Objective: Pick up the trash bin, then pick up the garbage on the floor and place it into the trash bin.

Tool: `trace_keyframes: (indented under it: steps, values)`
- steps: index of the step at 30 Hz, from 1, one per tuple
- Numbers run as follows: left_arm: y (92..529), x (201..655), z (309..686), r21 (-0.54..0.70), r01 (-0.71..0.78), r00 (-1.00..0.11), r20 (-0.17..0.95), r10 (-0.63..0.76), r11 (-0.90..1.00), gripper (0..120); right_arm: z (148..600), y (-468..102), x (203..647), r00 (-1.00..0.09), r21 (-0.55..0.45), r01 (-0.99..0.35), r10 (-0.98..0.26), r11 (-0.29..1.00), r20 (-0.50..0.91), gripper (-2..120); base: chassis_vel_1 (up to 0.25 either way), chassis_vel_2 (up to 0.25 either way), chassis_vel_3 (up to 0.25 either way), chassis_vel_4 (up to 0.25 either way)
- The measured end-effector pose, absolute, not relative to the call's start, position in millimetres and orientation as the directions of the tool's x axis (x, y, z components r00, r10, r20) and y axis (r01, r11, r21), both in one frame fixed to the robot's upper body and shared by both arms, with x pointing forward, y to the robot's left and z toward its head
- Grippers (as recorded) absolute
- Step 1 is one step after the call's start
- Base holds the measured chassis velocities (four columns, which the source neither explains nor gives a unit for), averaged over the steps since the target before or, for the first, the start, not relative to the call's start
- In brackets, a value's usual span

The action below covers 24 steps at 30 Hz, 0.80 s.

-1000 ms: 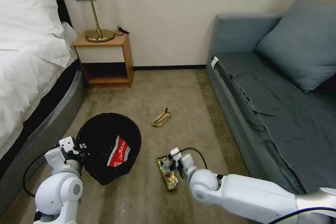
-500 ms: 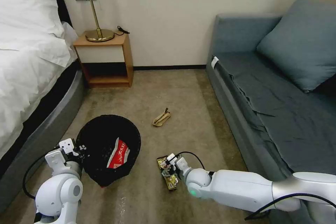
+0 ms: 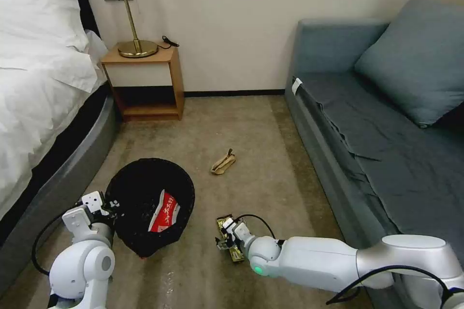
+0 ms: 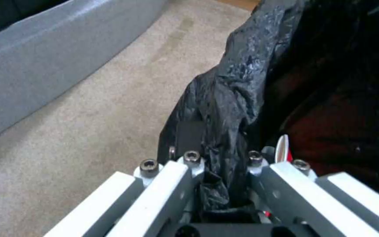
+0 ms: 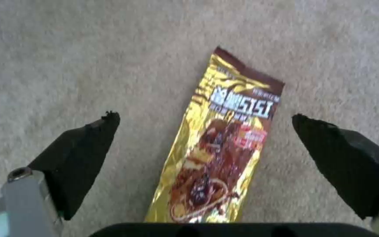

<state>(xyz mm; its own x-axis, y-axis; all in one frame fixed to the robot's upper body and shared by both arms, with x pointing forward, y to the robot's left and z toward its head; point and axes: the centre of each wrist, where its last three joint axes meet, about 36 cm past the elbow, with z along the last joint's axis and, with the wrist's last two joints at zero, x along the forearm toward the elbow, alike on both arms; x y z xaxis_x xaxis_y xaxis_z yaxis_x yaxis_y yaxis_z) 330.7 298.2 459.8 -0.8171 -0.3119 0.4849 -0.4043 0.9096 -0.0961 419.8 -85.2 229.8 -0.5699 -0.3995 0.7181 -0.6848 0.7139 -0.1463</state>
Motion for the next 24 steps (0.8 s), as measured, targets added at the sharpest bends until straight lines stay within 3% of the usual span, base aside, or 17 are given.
trace_keyframes:
  steps: [24]
  values:
    - [296, 330, 459, -0.104, -0.404, -0.819, 0.484, -0.309, 0.909, 2, 205, -96, 407, -0.570, -0.170, -0.687, -0.379, 0.706, 0.729, 100, 0.000, 0.000, 0.000, 0.000]
